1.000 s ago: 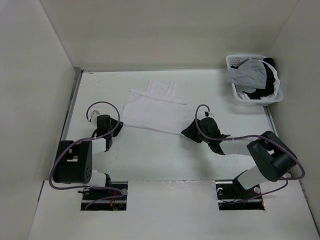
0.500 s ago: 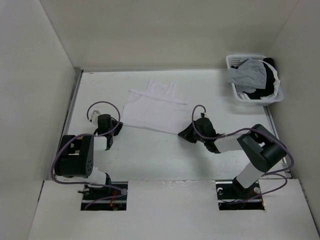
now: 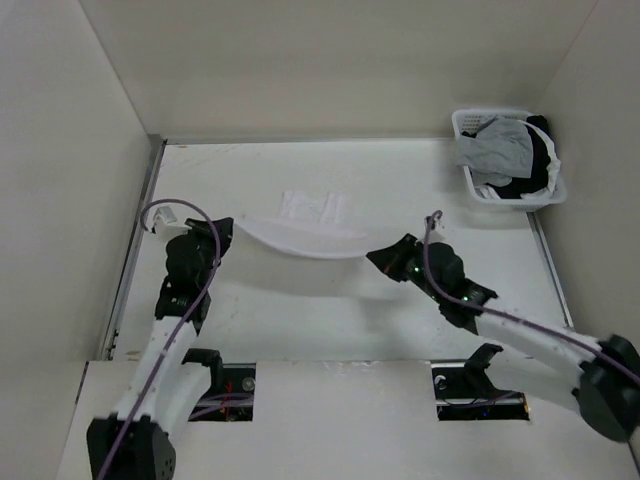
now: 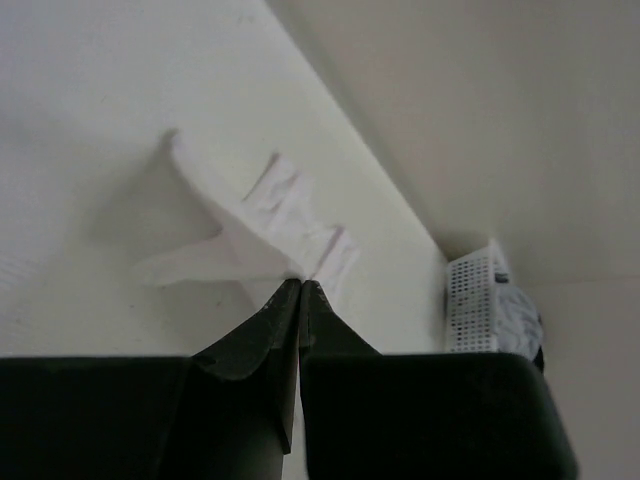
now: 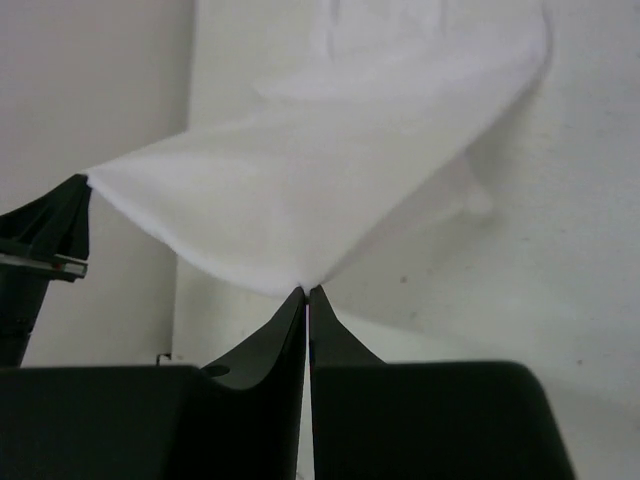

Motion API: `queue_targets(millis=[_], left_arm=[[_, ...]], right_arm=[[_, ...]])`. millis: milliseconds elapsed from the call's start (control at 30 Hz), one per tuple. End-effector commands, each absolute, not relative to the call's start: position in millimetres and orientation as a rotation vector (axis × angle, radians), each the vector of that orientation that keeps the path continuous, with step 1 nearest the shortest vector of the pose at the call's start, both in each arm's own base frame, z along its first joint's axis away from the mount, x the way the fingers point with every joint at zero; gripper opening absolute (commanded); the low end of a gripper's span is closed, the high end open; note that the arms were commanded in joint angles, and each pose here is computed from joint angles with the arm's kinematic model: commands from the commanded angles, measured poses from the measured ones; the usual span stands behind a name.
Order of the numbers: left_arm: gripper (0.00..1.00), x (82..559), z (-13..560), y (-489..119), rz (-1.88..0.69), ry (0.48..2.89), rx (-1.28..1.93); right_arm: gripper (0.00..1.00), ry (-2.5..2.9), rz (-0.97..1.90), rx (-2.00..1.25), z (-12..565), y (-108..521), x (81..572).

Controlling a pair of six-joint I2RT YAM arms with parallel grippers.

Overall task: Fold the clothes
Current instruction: Fold the tank top

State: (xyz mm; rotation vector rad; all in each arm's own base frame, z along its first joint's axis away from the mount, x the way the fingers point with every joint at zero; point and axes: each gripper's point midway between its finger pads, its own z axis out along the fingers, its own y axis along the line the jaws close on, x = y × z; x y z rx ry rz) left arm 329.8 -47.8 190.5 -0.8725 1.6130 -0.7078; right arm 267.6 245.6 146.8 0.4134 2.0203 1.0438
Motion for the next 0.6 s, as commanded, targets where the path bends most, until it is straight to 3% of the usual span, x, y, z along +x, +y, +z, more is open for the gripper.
queue_targets(millis=[0, 267, 400, 567], left_arm=[[0.0, 298, 234, -45, -0.69, 1.584, -0.806], [0.0, 198, 356, -45, -0.76, 1.413, -0.638], [0.0, 182, 359, -48, -0.794, 1.429, -0.641], [0.0, 213, 295, -52, -0.729, 1.584, -0.705]], right_arm=[[0.05, 1.962, 0.944, 0.335, 186, 222, 238], [0.05, 1.809, 1.027, 0.23, 307, 182, 154], [0.06, 1.826, 1.085, 0.152, 323, 197, 131], [0.06, 1.901, 0.969, 0.141, 286, 215, 151]])
